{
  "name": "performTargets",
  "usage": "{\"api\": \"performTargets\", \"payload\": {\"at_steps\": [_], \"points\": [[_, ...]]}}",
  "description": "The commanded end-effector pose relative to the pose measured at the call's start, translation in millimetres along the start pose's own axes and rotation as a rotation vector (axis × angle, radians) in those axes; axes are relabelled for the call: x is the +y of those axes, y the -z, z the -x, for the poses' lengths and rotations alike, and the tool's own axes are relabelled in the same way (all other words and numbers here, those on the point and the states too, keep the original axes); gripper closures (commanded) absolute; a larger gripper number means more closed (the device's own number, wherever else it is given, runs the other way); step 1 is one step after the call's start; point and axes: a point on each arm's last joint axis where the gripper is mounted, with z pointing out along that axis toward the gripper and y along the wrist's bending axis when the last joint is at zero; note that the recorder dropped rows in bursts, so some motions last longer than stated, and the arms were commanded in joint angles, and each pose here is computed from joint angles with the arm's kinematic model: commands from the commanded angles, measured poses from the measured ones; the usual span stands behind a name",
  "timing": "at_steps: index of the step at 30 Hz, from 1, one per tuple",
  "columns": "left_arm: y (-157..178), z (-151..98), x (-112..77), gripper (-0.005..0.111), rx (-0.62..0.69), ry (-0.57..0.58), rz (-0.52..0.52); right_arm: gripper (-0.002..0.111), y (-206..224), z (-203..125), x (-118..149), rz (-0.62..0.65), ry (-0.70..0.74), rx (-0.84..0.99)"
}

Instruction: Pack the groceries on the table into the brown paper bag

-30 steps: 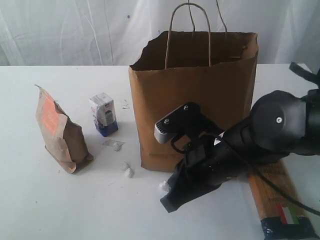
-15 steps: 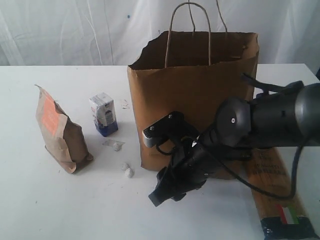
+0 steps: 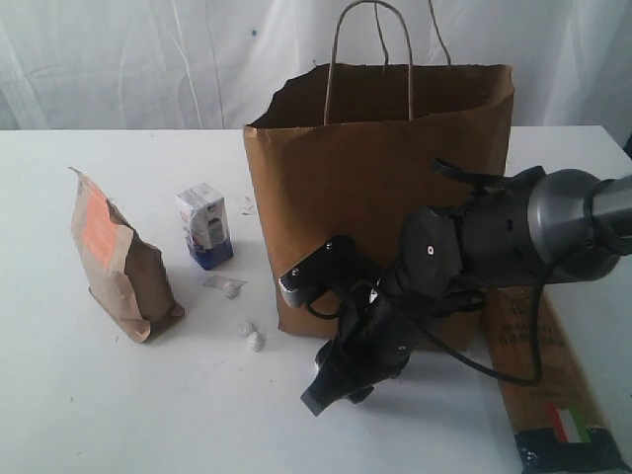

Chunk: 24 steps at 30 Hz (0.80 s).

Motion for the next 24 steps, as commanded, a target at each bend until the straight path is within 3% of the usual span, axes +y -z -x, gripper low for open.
{"api": "performTargets", "payload": {"at_steps": [1, 24], "points": [[-0.1, -1.0, -0.1, 0.107, -0.001, 0.009, 0.002, 0.06, 0.9, 4.0, -2.0, -0.015, 0.001, -0.027], [-0.1, -1.0, -0.1, 0.107, -0.001, 0.009, 0.002, 0.06, -5.6, 6.4, -1.6, -0.007, -0.054, -0.056]]}}
